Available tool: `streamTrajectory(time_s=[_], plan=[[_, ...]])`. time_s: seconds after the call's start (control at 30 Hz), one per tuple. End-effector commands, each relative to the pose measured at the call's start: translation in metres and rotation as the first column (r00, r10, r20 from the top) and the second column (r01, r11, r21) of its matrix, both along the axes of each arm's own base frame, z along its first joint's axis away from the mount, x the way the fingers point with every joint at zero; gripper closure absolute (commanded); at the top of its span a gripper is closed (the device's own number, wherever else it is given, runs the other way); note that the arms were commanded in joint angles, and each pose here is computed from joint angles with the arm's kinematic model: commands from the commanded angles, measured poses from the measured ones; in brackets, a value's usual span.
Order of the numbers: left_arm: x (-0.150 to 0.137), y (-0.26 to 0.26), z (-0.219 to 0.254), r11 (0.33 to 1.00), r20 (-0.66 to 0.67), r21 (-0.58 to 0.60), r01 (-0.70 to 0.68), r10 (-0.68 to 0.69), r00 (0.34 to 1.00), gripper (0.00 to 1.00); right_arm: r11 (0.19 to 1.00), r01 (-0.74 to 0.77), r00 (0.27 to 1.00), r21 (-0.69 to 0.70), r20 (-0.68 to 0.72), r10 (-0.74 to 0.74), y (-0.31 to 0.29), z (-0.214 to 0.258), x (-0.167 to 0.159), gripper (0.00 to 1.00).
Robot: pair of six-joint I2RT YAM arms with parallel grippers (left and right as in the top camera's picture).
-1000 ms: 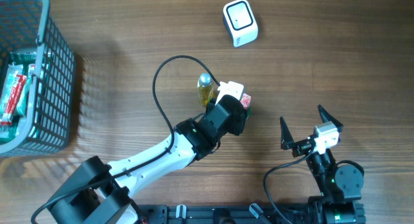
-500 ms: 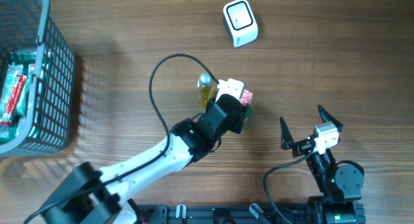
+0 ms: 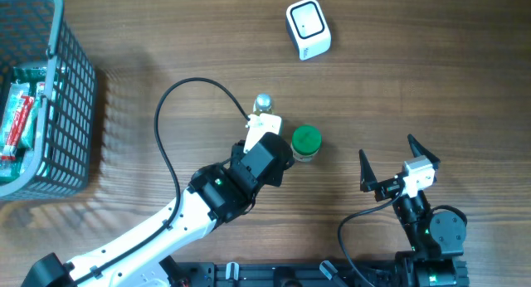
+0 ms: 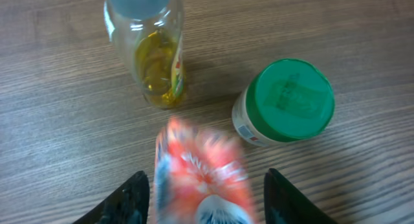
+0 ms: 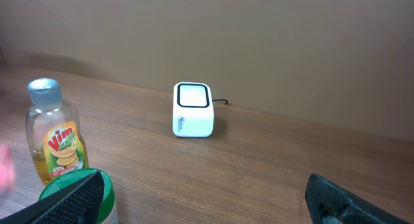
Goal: Scan the item barcode
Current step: 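Place the snack pack lower left and move the left gripper to the basket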
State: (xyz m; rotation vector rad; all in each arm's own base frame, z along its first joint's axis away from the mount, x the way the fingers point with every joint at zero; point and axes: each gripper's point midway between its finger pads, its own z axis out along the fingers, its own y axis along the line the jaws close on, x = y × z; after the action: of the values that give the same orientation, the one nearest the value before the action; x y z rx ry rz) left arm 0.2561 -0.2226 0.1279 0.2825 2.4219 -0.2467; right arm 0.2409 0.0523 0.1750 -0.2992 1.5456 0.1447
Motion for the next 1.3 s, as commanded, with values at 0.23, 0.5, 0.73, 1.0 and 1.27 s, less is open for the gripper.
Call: streamTrajectory(time_s=[0.23,0.5,0.73,1.0,1.27], plan=[[0.004,0.005,-0.008,0.998,-0.008,0.023,-0.060,0.060,0.998,0.45,1.000,-0.008,1.000,-0.005,0.003,0.008,0.001,0.000,0.000,0.01],[0.023,0.025,0.033,0.988,0.043,-0.059,-0.143,0.146,0.988,0.41,1.000,-0.007,1.000,-0.005,0.003,0.007,0.001,0.000,0.000,0.00],[0.041,0.088,0.120,0.961,0.093,-0.097,-0.257,0.266,0.959,0.40,1.000,-0.008,1.000,-0.005,0.003,0.008,0.001,0.000,0.000,0.00],[0.077,0.207,0.228,0.851,0.312,-0.161,-0.500,0.525,0.792,0.34,1.000,-0.008,1.000,-0.005,0.003,0.008,0.001,0.000,0.000,0.00],[0.068,0.370,0.284,0.598,0.501,-0.189,-0.779,0.741,0.447,0.00,1.000,-0.007,1.000,-0.005,0.003,0.007,0.001,0.000,0.000,0.00]])
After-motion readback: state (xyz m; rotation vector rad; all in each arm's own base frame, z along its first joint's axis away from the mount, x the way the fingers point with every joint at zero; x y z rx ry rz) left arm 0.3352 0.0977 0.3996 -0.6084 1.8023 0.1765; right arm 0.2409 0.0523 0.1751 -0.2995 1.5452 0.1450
